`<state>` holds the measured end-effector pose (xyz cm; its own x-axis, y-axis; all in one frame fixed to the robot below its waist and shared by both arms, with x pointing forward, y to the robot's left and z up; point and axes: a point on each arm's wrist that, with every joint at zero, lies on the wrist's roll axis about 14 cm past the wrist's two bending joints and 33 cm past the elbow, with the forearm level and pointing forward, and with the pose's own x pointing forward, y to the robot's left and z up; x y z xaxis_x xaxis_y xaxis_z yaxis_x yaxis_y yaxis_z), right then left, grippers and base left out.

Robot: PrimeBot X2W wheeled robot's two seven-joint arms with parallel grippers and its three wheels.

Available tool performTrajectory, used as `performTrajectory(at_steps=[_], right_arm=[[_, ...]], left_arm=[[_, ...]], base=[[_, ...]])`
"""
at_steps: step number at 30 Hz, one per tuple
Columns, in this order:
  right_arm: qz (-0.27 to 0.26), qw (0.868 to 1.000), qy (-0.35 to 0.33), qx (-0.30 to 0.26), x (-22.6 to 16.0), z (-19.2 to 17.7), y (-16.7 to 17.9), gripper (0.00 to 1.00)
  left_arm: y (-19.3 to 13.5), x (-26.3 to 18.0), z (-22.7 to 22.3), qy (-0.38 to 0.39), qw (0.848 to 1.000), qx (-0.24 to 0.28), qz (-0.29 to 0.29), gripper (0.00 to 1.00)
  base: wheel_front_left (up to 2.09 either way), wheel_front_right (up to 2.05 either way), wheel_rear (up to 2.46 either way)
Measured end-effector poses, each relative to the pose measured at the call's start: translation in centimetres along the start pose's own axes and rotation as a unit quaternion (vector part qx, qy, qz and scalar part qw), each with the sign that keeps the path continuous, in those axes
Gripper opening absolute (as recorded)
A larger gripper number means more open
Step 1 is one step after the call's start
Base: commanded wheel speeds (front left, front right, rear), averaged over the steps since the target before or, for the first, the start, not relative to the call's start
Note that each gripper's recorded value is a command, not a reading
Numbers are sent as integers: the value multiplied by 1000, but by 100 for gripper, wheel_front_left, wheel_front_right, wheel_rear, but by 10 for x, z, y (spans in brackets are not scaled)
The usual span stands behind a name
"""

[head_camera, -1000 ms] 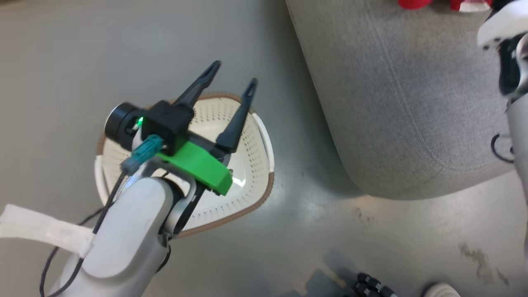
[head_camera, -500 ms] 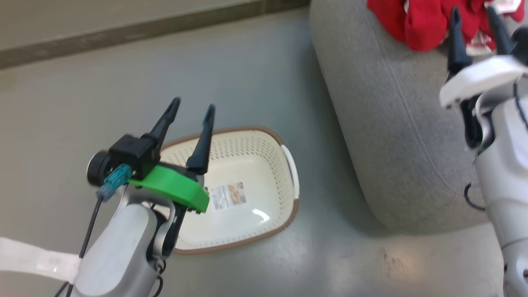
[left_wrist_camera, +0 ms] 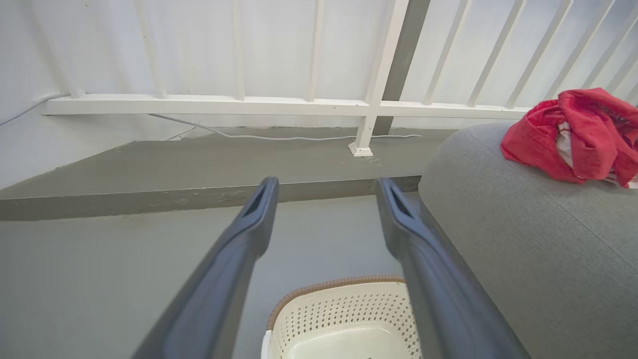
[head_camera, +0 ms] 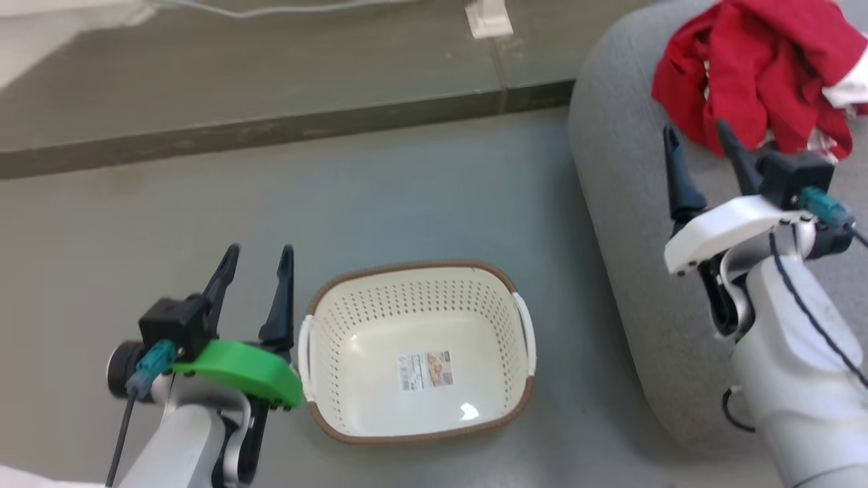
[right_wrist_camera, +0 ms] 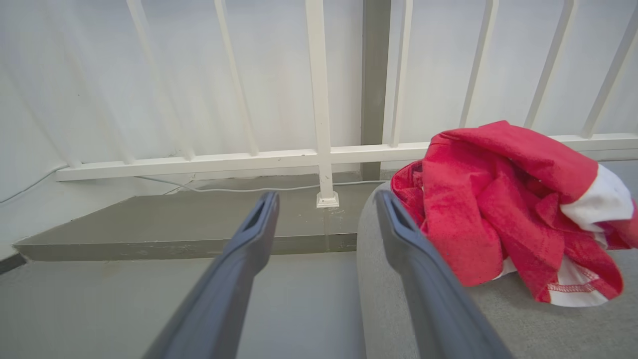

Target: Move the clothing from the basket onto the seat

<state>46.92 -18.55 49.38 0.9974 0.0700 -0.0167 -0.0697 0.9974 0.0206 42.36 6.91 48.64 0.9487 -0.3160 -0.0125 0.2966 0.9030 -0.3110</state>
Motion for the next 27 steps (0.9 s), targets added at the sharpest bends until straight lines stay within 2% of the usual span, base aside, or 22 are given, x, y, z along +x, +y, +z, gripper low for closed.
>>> performTrajectory(at_steps=[15, 27], right_arm=[[42, 998, 14, 39, -52, -15, 51, 100], [53, 997, -18, 49, -77, 2, 71, 100]], left_arm=[[50, -75, 12, -22, 994, 2, 109, 100], [70, -117, 30, -57, 986, 7, 155, 100]], base=[[0, 0, 0], [0, 0, 0]])
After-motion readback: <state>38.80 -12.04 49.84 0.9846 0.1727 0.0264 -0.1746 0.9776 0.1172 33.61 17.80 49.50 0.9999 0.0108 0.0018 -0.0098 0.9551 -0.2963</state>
